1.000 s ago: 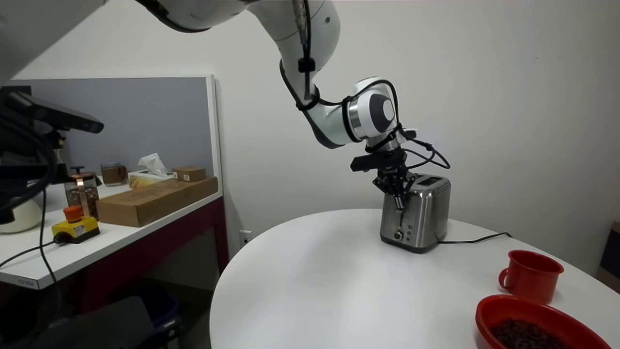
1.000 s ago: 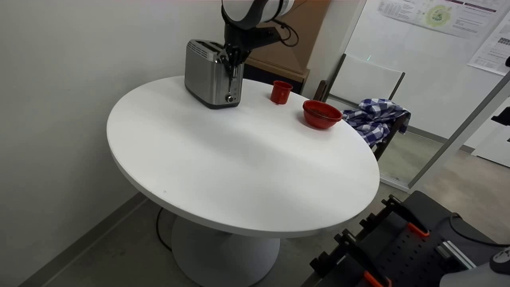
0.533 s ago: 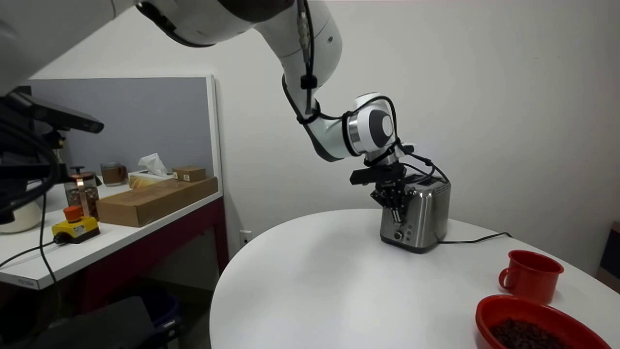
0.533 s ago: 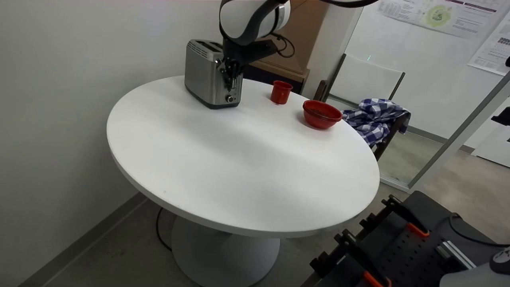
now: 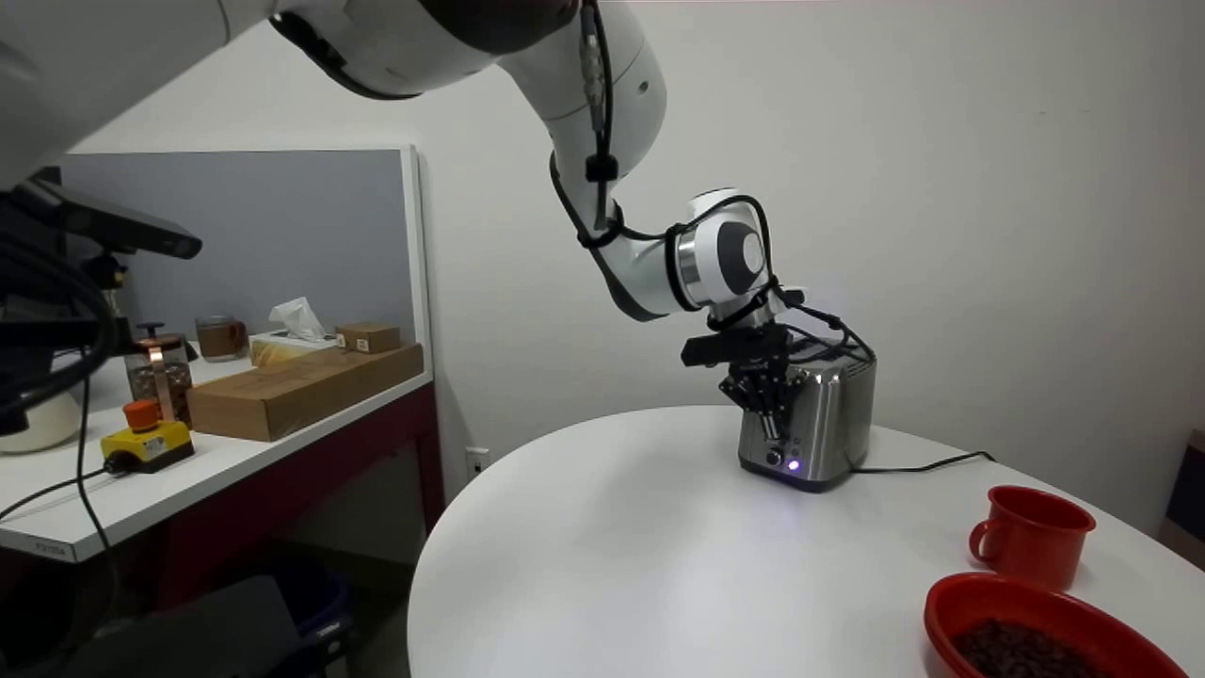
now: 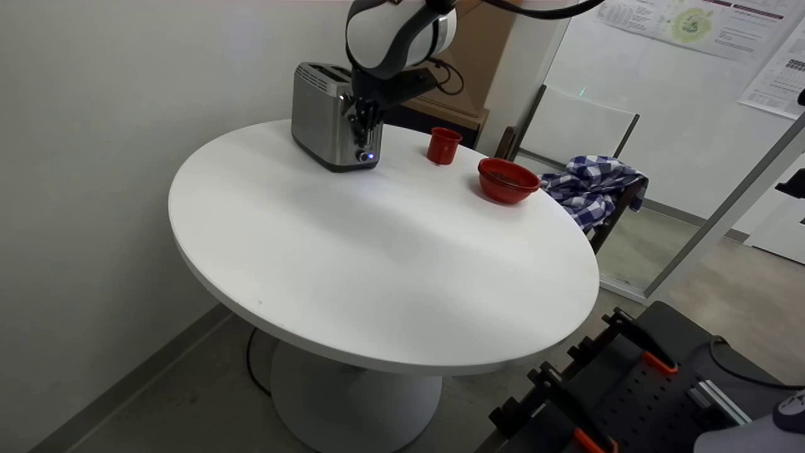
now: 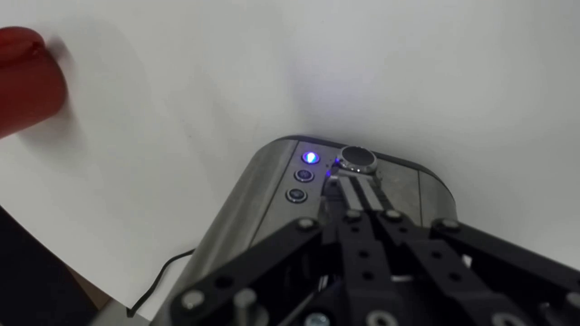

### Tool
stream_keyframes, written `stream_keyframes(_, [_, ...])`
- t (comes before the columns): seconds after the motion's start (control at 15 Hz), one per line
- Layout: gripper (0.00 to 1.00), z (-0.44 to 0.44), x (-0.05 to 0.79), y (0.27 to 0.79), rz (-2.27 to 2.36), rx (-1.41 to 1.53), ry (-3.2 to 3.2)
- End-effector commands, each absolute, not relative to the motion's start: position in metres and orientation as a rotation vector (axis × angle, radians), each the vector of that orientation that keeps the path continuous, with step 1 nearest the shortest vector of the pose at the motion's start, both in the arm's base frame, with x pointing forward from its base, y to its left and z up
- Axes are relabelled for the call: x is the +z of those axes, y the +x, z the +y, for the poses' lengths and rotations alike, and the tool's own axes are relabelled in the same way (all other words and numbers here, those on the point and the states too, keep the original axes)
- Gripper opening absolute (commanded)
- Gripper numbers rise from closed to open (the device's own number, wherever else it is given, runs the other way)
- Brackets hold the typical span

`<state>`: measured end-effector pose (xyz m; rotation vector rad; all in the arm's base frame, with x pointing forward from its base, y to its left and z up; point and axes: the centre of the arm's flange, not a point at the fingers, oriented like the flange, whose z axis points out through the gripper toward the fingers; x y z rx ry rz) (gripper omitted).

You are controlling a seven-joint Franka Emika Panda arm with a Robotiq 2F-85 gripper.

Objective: Push the toaster lever down

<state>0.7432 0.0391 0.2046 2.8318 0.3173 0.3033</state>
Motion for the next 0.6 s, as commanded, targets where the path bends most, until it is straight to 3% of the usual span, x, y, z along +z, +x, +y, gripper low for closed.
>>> stream_keyframes(0.0, [0.26,0.039,0.188,0.747,0.316,0.271,2.879])
stream_keyframes(0.13, [0.34,0.039,0.207,0.746,0.256,0.281,2.965])
stream_keyframes(0.53, [0.79,0.042,0.272,0.711,0.282,0.186,3.214])
